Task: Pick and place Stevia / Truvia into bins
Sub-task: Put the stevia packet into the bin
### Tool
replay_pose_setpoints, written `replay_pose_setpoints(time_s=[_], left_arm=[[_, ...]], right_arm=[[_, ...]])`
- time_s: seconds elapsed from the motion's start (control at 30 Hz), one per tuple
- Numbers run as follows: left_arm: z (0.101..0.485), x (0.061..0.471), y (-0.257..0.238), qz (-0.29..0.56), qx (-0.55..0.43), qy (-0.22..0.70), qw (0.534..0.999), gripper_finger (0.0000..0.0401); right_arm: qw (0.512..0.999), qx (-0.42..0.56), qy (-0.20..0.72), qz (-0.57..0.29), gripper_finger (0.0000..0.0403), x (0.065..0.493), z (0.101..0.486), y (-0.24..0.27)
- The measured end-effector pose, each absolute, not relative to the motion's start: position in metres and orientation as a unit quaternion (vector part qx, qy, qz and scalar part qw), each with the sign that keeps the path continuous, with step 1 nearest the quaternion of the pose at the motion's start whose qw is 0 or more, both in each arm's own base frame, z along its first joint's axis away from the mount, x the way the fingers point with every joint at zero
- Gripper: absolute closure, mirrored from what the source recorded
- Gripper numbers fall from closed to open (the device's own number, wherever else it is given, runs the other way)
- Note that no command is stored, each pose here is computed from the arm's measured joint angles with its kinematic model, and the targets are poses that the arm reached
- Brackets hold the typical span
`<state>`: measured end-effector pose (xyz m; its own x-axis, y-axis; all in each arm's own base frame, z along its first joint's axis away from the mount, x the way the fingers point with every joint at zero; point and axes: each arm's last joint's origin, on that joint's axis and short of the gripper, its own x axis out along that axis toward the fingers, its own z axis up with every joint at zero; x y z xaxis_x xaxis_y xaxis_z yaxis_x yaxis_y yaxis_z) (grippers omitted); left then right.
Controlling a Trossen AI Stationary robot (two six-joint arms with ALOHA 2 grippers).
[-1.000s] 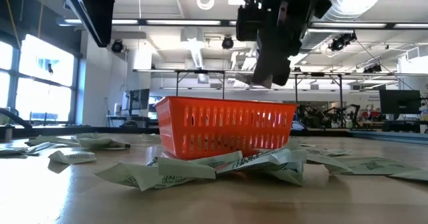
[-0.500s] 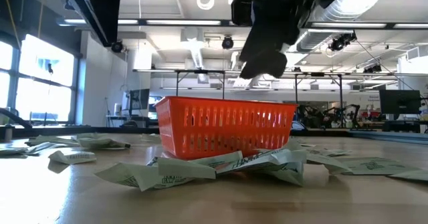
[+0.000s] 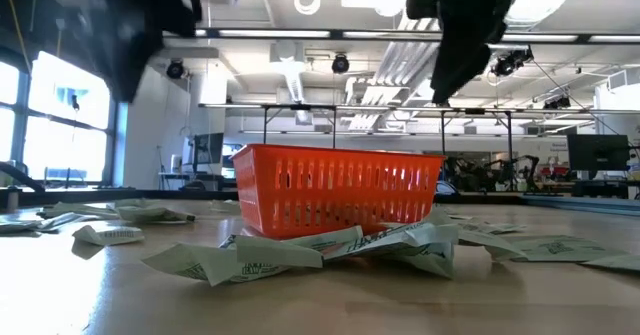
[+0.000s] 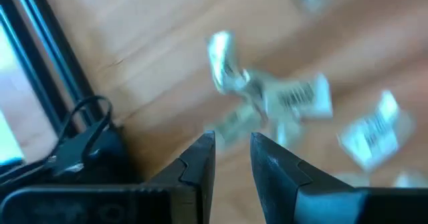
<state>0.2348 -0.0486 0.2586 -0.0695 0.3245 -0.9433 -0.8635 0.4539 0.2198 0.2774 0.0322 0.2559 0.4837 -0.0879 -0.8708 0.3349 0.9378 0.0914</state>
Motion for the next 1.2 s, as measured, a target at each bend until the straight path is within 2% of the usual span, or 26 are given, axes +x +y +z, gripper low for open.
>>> replay_pose_setpoints(time_s=[0.13,0.27,0.47,0.6,0.73,0.9,1.2], left_arm=[[0.225,0.222,-0.014,0.462,-0.302,0.576,0.603,0.0255],[0.203,0.215,0.004,0.461,-0.324,0.584,0.584,0.0204],[0.198,0.224,0.021,0.446,-0.342,0.548,0.619,0.012],[0.194,0.233,0.038,0.446,-0.325,0.527,0.646,0.0093],[0.179,0.235,0.057,0.445,-0.324,0.561,0.618,0.0096],[0.16,0.238,0.065,0.402,-0.347,0.617,0.58,0.0126],[0.134,0.236,0.056,0.376,-0.328,0.645,0.579,0.0191]], right_arm=[[0.837,0.126,0.511,-0.151,0.0116,0.267,0.258,0.03],[0.83,0.133,0.518,-0.158,0.0116,0.265,0.258,0.031],[0.829,0.136,0.517,-0.164,0.0116,0.265,0.257,0.029],[0.827,0.143,0.514,-0.176,0.0116,0.266,0.257,0.021],[0.824,0.154,0.511,-0.188,0.0116,0.266,0.257,0.016],[0.822,0.167,0.508,-0.197,0.0116,0.267,0.257,0.015],[0.821,0.169,0.5,-0.218,0.0116,0.267,0.257,0.015]])
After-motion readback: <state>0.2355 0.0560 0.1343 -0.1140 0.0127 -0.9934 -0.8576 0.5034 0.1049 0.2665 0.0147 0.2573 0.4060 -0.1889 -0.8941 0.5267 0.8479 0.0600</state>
